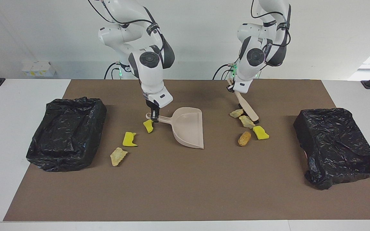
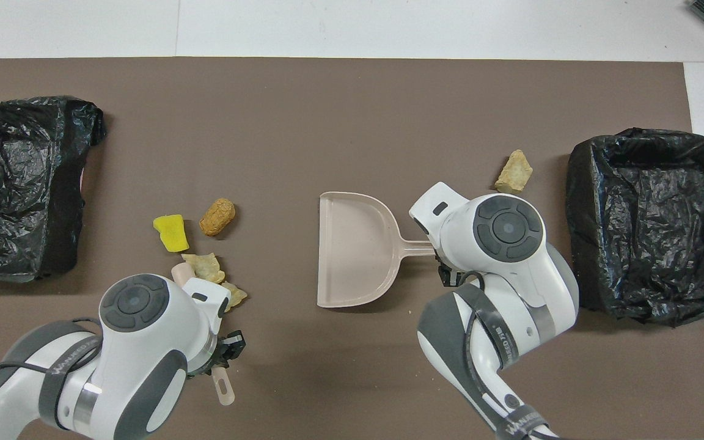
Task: Sweep and dump trash in bin
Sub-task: 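Sweep the tan chunks into the dustpan with the left gripper's brush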
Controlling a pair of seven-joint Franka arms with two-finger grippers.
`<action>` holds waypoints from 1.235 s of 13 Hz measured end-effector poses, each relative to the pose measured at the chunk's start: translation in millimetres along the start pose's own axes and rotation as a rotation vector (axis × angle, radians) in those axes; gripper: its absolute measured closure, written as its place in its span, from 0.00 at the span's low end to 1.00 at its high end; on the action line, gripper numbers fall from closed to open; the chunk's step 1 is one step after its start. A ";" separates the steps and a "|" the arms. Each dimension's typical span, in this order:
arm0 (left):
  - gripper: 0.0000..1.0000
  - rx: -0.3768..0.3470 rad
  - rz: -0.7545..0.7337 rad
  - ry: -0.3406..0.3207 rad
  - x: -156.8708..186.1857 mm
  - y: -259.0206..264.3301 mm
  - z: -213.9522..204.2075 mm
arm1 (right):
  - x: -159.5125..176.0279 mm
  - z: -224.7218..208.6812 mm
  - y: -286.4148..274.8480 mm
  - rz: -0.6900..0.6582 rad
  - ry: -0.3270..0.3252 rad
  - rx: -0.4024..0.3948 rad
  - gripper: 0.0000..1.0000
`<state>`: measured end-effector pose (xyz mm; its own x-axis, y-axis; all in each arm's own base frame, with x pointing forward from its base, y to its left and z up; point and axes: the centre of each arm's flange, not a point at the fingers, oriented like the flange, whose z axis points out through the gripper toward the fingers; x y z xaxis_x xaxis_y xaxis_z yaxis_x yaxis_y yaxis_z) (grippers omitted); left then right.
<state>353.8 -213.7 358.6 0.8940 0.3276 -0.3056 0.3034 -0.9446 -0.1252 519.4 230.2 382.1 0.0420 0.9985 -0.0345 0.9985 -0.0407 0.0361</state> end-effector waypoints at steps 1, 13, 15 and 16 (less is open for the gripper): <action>0.73 -0.024 0.046 0.003 -6.6 10.7 1.4 | 0.0 0.0 0.0 0.000 0.000 0.000 0.69; 0.73 -0.252 0.312 0.069 -67.6 157.8 -34.8 | 0.0 0.2 -0.1 0.001 0.001 0.001 0.69; 0.73 -0.249 0.321 0.059 -65.6 158.5 -46.4 | 0.0 0.2 -0.1 0.001 0.001 0.001 0.69; 0.73 -0.239 0.314 0.044 -61.1 154.8 -49.6 | 0.0 0.2 -0.1 0.001 0.001 0.001 0.69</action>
<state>362.5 -380.9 404.6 0.9673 0.0257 -0.2523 0.0763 -0.9783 0.1929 519.4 230.2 381.9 0.0426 0.9985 -0.0340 0.9985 -0.0414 0.0354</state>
